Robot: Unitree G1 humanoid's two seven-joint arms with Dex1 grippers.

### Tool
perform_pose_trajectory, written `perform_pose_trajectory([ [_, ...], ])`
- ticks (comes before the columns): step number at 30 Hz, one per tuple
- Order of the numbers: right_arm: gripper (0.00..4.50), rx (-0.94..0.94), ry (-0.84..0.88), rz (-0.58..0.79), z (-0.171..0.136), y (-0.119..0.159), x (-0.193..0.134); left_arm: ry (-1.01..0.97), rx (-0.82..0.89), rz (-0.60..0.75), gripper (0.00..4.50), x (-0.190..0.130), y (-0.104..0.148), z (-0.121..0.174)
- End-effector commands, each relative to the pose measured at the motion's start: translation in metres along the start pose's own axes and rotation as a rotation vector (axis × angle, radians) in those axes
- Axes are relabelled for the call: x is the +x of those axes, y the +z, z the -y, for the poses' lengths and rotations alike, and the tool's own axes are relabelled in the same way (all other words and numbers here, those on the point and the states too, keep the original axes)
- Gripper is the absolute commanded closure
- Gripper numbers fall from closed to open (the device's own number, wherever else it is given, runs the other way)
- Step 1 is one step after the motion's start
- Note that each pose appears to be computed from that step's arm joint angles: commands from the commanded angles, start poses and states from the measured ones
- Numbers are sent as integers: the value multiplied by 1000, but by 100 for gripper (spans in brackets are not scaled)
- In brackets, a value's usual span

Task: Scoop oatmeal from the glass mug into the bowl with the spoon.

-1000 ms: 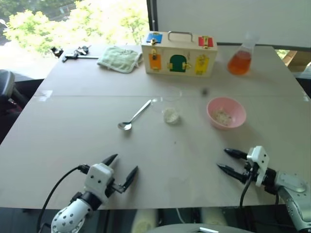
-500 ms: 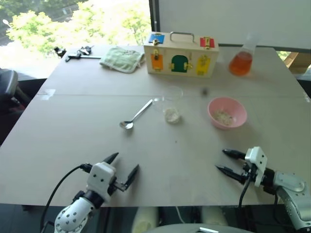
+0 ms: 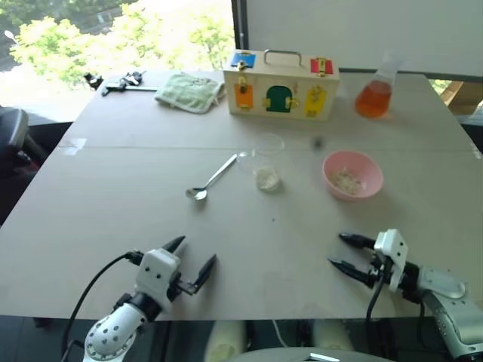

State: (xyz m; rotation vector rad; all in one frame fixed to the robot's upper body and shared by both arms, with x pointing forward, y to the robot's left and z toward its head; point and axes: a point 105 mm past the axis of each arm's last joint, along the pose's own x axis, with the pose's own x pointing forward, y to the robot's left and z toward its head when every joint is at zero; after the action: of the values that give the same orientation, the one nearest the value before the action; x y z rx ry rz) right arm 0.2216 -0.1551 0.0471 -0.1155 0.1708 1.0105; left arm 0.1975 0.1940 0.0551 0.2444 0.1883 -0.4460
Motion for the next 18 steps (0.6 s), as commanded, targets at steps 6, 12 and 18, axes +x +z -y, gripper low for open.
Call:
perform_pose_trajectory([
  [6, 119, 79, -22, 136, -13, 45, 35, -11, 38, 111, 4, 17, 50, -23],
  [12, 119, 17, -8, 141, -18, 74, 53, -4, 79, 157, 4, 38, 76, -48],
  [18, 119, -3, -26, 94, -22, 89, 70, 35, 102, 127, 4, 70, 84, -81],
])
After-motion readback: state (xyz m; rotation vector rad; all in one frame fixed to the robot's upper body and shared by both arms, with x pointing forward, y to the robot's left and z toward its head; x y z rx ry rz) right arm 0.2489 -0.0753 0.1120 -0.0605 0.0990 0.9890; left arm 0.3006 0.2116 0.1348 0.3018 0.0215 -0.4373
